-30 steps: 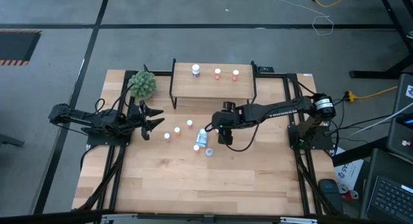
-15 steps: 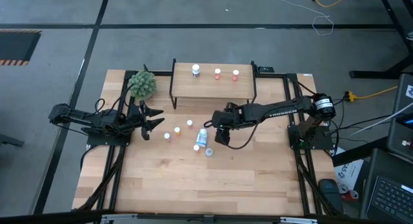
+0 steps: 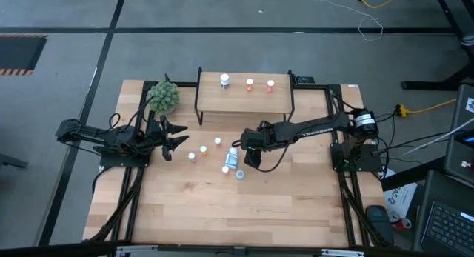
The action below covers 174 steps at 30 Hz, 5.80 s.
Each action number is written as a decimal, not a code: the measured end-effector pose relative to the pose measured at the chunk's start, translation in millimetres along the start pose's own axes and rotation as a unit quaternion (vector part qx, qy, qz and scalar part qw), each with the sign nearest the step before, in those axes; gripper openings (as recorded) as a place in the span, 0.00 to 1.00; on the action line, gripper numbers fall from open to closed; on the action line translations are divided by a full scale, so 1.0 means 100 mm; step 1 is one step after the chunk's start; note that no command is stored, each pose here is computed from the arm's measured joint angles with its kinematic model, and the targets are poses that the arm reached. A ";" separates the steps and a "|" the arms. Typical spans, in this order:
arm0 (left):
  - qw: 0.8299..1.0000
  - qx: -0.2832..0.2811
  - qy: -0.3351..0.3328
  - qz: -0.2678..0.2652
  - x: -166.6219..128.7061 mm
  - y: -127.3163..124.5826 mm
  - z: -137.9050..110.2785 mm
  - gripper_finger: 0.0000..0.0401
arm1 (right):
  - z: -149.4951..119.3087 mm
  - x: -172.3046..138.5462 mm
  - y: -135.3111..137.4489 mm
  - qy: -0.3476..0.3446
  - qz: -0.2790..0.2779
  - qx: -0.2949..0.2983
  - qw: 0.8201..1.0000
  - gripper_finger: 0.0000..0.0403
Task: Pick and place medicine bottles onto shelf by color
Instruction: Put the large orange pill bottle on the shelf
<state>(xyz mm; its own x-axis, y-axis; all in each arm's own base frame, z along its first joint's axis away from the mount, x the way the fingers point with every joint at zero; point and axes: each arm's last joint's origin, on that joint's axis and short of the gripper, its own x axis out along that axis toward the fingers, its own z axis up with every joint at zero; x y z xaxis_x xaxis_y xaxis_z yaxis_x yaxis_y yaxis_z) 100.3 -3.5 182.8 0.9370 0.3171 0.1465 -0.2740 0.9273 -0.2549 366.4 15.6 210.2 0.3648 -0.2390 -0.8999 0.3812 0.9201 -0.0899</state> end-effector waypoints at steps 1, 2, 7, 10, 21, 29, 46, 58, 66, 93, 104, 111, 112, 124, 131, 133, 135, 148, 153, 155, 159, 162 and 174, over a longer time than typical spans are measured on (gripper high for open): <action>1.000 0.000 0.000 0.000 0.00 0.00 0.00 0.46 | 0.00 0.00 0.00 0.001 0.001 0.000 1.000 0.67; 1.000 0.000 0.000 0.000 0.00 0.00 0.00 0.46 | 0.00 0.02 0.01 0.002 0.004 0.001 1.000 0.67; 1.000 0.001 0.002 0.000 0.00 0.00 0.00 0.46 | 0.00 0.09 0.04 0.012 0.022 0.000 1.000 0.67; 1.000 0.001 0.003 0.000 0.00 0.00 -0.01 0.46 | -0.02 0.15 0.05 0.022 0.017 -0.004 1.000 0.67; 1.000 0.002 0.004 0.000 0.00 0.00 -0.01 0.46 | -0.02 0.16 0.04 0.022 0.003 -0.015 1.000 0.67; 1.000 0.004 0.003 0.001 0.00 0.00 -0.01 0.46 | -0.04 0.16 0.03 0.026 -0.006 -0.057 0.998 0.67; 1.000 0.005 0.003 0.000 0.00 0.00 -0.01 0.46 | -0.17 0.33 -0.05 0.041 0.009 -0.102 0.994 0.67; 1.000 0.005 0.004 0.001 0.00 0.00 -0.01 0.46 | -0.08 0.35 -0.05 0.004 0.035 -0.101 0.994 0.67; 1.000 0.005 0.004 0.001 0.00 0.00 -0.01 0.46 | -0.06 0.35 -0.04 -0.003 0.037 -0.099 0.994 0.67; 1.000 0.002 0.003 0.001 0.00 0.00 -0.01 0.46 | -0.06 0.34 -0.04 0.001 0.053 -0.097 0.994 0.53; 1.000 0.002 0.003 0.000 0.00 0.00 -0.01 0.46 | 0.01 0.28 -0.02 -0.013 0.053 -0.124 0.991 0.54; 1.000 0.002 0.003 0.001 0.00 0.00 -0.01 0.46 | 0.22 0.05 -0.01 -0.029 0.055 -0.157 0.986 0.56; 1.000 0.002 0.003 0.001 0.00 0.00 -0.01 0.46 | 0.26 0.00 -0.01 -0.027 0.054 -0.164 0.985 0.57; 1.000 0.002 0.003 0.001 0.00 0.00 -0.01 0.46 | 0.98 -0.87 -0.38 -0.137 0.027 -0.238 0.961 0.54; 1.000 0.002 0.003 0.000 0.00 0.00 -0.01 0.46 | 1.33 -1.29 -0.99 -0.223 0.016 -0.192 0.956 0.54; 1.000 0.002 0.003 0.001 0.00 0.00 -0.01 0.46 | 1.35 -1.29 -1.14 -0.223 0.013 -0.178 0.958 0.53; 1.000 0.002 0.003 0.000 0.00 0.00 -0.01 0.46 | 1.35 -1.25 -1.28 -0.214 0.010 -0.164 0.963 0.53; 1.000 0.006 0.006 0.001 0.00 0.00 -0.01 0.46 | 1.39 -0.65 -1.55 -0.133 0.053 -0.122 0.982 0.53; 1.000 0.007 0.006 0.001 0.00 0.00 -0.01 0.46 | 1.36 -0.57 -1.54 -0.106 0.057 -0.123 0.985 0.54; 1.000 0.007 0.006 0.001 0.00 0.00 -0.01 0.46 | 1.35 -0.52 -1.54 -0.092 0.052 -0.123 0.987 0.54; 1.000 0.007 0.007 0.001 0.00 0.00 -0.01 0.46 | 1.34 -0.52 -1.54 -0.086 0.052 -0.123 0.987 0.54; 1.000 0.009 0.009 0.001 0.00 0.00 -0.02 0.46 | 1.31 -0.51 -1.54 -0.072 0.053 -0.123 0.988 0.54; 1.000 0.010 0.013 0.002 0.00 0.01 -0.03 0.46 | 1.25 -0.51 -1.54 -0.043 0.057 -0.125 0.990 0.54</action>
<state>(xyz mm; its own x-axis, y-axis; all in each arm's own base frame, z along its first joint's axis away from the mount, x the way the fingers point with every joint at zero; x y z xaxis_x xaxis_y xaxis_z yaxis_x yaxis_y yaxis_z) 100.7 -3.6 180.0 0.9411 0.3163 0.1198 -0.2825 0.9299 -0.2357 395.7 -152.9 323.0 0.4681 -0.1444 -0.8718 0.1160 0.9881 -0.1013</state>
